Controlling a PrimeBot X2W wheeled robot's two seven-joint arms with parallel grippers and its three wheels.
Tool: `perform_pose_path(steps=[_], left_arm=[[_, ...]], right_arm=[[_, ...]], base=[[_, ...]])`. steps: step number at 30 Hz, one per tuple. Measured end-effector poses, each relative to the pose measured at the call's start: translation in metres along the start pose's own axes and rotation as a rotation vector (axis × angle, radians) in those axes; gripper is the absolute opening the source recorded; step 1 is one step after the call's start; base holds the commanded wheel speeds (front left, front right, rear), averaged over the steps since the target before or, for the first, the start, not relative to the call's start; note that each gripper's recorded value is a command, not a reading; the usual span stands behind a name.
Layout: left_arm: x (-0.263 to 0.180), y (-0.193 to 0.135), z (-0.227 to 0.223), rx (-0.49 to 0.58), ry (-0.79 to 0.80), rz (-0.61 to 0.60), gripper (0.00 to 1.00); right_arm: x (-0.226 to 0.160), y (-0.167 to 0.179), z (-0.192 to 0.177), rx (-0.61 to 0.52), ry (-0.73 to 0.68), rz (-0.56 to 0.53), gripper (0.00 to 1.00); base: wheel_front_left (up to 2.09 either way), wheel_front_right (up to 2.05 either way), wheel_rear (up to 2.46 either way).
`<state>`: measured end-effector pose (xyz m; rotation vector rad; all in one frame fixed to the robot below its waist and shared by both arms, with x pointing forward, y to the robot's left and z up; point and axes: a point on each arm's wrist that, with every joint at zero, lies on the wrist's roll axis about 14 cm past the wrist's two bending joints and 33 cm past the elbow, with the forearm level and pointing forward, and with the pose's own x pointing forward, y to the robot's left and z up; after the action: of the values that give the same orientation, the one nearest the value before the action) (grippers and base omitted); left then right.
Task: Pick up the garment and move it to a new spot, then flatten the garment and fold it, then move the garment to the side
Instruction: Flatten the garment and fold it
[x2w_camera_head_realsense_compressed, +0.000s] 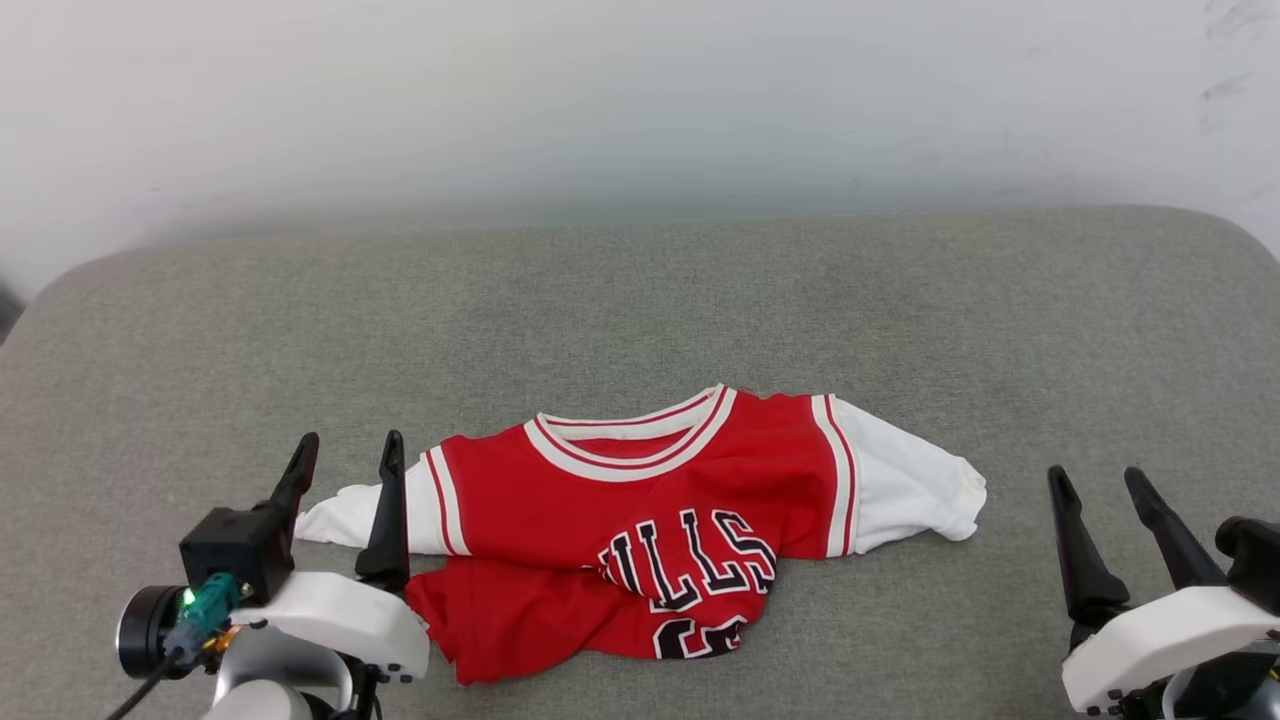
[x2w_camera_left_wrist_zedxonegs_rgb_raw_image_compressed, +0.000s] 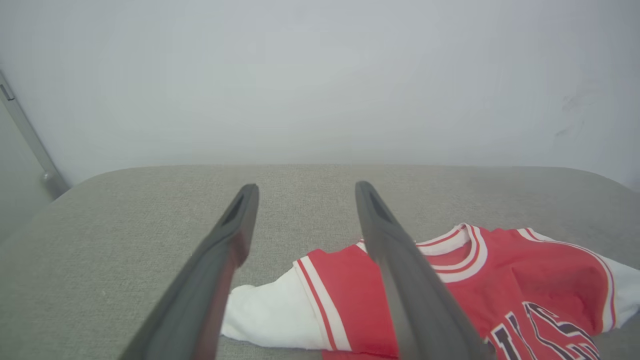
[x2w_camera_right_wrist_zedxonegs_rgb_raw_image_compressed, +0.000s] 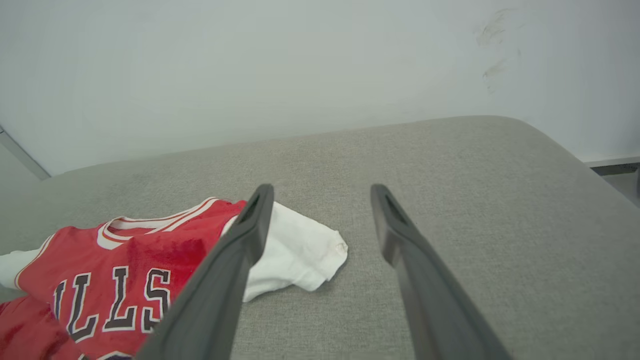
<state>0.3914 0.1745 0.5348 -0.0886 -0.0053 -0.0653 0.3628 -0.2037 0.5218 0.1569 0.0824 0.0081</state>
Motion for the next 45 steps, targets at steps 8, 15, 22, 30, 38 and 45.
perform_pose_path(steps=[8, 15, 22, 30, 38, 45], left_arm=[[-0.004, -0.007, 0.008, 0.008, -0.036, -0.003, 1.0], [0.006, -0.005, 0.007, 0.002, -0.045, 0.007, 1.0], [0.013, 0.009, -0.006, -0.002, -0.021, 0.048, 1.0], [0.012, 0.03, -0.024, 0.003, 0.026, 0.106, 1.0], [0.014, 0.04, -0.045, 0.009, 0.128, 0.108, 1.0], [0.028, 0.058, -0.062, 0.003, 0.377, 0.009, 1.0]], right_arm=[[-0.001, -0.036, -0.065, 0.099, 0.331, -0.087, 1.0], [0.033, -0.042, -0.093, 0.113, 0.618, -0.054, 1.0], [0.077, -0.017, -0.112, 0.067, 0.771, 0.038, 1.0], [0.087, -0.009, -0.153, 0.051, 0.954, 0.065, 1.0], [0.088, -0.003, -0.148, 0.071, 0.935, 0.088, 0.0], [0.094, -0.001, -0.126, 0.034, 0.836, 0.108, 0.0]], base=[[0.0, 0.0, 0.0], [0.0, 0.0, 0.0], [0.0, 0.0, 0.0], [0.0, 0.0, 0.0], [0.0, 0.0, 0.0], [0.0, 0.0, 0.0]])
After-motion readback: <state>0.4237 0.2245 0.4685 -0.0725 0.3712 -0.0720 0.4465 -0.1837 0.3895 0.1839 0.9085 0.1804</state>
